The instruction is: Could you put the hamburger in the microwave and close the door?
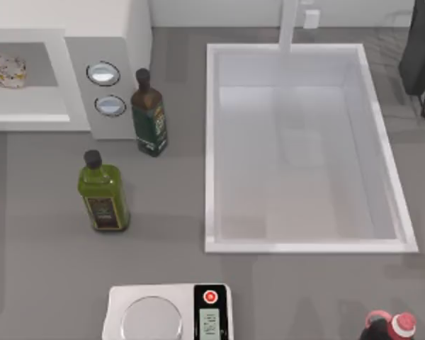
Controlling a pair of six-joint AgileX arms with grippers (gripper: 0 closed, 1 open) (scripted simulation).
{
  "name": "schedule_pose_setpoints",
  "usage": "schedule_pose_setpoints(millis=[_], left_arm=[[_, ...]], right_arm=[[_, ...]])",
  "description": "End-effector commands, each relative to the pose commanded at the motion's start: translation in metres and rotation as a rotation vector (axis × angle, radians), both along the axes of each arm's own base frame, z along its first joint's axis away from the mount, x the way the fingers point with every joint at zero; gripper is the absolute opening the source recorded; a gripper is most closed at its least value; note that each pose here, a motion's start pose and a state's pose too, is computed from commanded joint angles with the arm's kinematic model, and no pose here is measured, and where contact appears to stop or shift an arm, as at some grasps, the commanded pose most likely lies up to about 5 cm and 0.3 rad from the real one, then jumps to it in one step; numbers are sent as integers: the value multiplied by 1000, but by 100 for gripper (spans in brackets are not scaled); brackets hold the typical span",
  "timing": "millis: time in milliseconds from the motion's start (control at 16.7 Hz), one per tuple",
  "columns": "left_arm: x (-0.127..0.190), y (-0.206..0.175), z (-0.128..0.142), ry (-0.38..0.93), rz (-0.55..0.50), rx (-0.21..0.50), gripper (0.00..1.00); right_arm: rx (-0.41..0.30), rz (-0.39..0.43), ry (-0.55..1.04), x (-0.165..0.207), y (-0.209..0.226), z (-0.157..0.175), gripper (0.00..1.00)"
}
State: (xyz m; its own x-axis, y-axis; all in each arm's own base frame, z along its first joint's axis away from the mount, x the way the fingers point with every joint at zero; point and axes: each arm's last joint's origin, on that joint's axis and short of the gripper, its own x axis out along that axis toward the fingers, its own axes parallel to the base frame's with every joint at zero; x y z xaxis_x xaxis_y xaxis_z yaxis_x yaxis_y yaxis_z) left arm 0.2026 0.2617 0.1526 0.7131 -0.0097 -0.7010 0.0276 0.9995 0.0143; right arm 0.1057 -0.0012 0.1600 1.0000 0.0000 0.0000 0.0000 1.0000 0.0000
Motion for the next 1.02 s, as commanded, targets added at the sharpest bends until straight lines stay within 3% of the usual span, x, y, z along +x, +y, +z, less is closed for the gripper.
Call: schedule_pose_setpoints(millis=[300, 720, 1020], left_arm=[[-11, -58, -7, 10, 1, -20, 0], [-11, -70, -9, 19, 10, -24, 0], [-8, -128, -7, 29, 4, -26, 0]], right_arm=[[0, 0, 0, 0, 0, 0, 100], [0, 0, 0, 0, 0, 0, 100], [0, 0, 0, 0, 0, 0, 100]])
